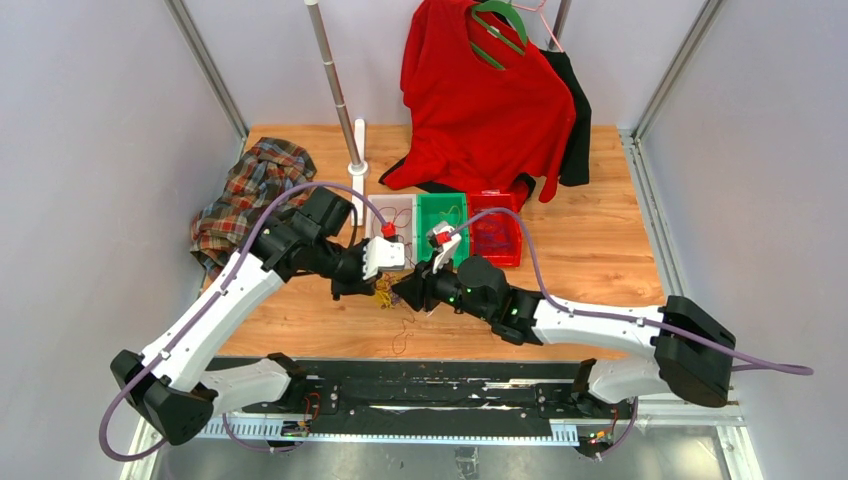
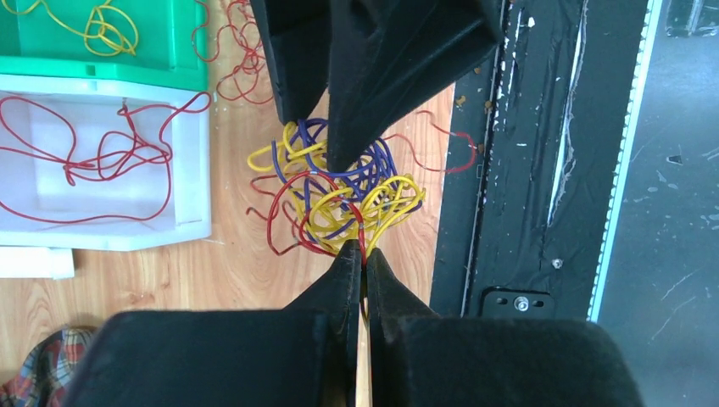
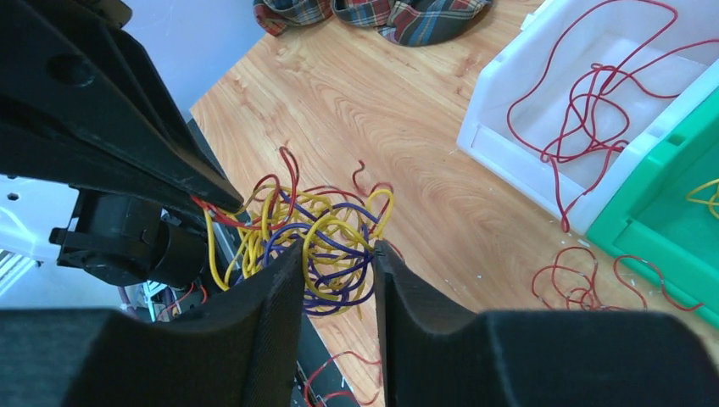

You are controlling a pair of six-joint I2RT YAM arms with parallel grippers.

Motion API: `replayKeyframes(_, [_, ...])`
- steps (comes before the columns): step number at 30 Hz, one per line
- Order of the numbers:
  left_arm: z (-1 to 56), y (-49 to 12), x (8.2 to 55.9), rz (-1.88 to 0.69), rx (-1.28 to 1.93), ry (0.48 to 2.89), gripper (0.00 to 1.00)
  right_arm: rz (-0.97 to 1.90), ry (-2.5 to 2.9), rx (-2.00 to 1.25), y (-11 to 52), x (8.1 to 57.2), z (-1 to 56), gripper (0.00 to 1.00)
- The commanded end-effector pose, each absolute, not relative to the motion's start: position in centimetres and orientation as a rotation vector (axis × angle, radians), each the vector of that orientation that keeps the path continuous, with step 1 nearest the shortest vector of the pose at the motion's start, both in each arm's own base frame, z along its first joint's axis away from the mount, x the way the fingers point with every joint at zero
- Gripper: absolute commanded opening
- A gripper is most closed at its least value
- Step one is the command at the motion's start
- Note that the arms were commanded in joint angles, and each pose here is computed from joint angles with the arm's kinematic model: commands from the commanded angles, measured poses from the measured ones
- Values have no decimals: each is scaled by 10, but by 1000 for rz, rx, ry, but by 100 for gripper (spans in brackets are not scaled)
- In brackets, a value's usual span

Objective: Untangle the cables

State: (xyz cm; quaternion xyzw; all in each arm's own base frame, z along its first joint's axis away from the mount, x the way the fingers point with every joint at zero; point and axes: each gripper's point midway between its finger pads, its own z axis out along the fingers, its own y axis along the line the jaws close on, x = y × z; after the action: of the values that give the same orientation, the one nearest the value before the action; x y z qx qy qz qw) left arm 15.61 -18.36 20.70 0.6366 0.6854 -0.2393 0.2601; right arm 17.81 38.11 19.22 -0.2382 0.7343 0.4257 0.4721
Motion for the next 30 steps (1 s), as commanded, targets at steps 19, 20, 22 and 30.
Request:
replayKeyframes(19, [183, -140, 158, -331, 1893, 1766, 4, 766, 2045, -325, 300, 207, 120, 1])
replayKeyframes(20, [183, -139, 158, -326, 1893, 1768, 4, 748, 2059, -325, 297, 207, 117, 1])
replayKeyframes(22, [180, -136, 158, -312, 1900, 1773, 4, 721, 2081, -325, 291, 205, 112, 1])
replayKeyframes(30, [166, -104, 165, -80, 1983, 1765, 1, 514, 2130, -285, 245, 205, 102, 1])
